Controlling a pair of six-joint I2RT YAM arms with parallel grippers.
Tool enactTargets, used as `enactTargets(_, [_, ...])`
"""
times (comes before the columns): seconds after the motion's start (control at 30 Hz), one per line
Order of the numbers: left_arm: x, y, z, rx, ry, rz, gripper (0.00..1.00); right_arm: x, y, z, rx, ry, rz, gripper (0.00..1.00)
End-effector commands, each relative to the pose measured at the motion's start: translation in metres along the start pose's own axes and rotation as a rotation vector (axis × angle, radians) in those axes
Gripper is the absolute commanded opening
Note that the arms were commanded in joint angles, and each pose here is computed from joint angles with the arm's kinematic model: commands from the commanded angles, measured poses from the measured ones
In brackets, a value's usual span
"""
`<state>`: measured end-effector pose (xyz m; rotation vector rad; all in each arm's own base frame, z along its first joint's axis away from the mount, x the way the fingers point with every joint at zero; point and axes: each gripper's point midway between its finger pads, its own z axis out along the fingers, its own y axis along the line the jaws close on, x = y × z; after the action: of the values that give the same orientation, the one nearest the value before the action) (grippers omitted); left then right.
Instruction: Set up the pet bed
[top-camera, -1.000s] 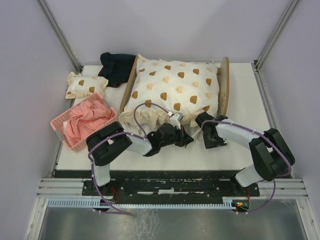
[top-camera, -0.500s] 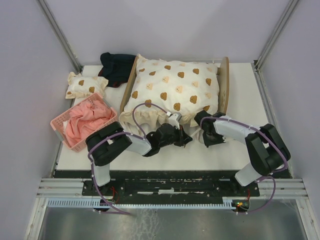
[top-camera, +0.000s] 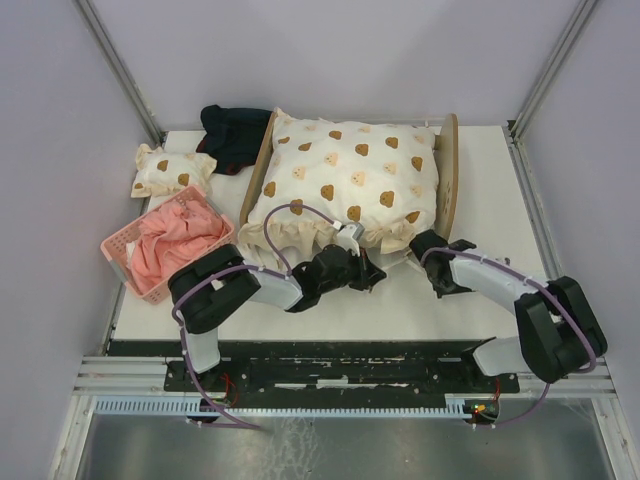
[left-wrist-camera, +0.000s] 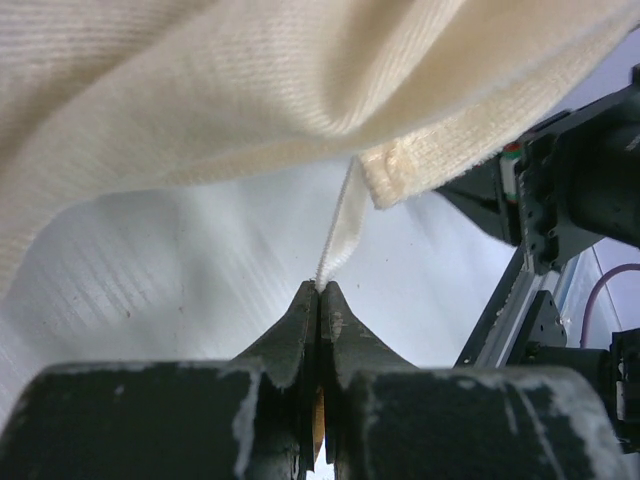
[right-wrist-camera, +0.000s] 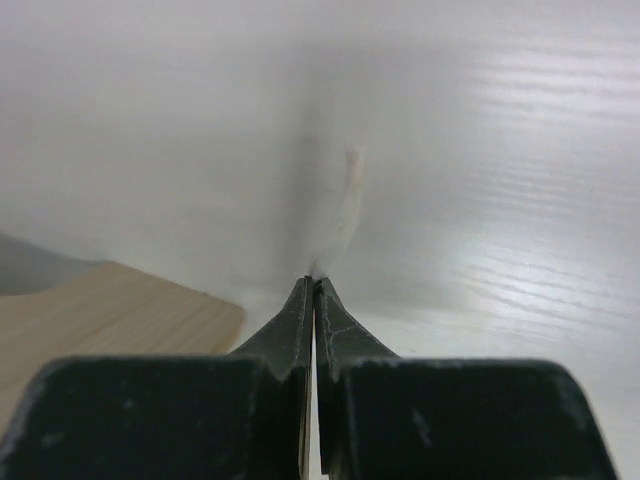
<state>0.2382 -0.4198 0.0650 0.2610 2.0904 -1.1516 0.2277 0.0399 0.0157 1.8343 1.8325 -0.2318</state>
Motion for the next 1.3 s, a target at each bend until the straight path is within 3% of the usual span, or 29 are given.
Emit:
enactTargets(0.0, [-0.019,-0.02,0.007,0.057,-0.061,0.035,0.03,-0.061,0.044,-0.024,-0.234,-0.23,0.107,0.02])
enactTargets(0.13, [-0.022,-0.026,0.009,0.078,-0.069,0.043,0.03,-0.062,0.052,-0.031,-0.356,-0.245,-0.108,0.02])
enactTargets(0.57, [-0.027,-0.032,0.003,0.111,-0.102,0.025,0.03,-0.044,0.069,-0.07,-0.815,-0.248,-0.51,0.02])
enactTargets(1.0, [-0.02,-0.03,0.005,0.122,-0.089,0.004,0.03,-0.021,0.067,-0.091,-1.055,-0.322,-0.934,0.02])
enactTargets(1.27, [-0.021,-0.031,0.004,0.127,-0.09,0.0,0.03,-0.009,0.077,-0.118,-1.176,-0.32,-1.11,0.02])
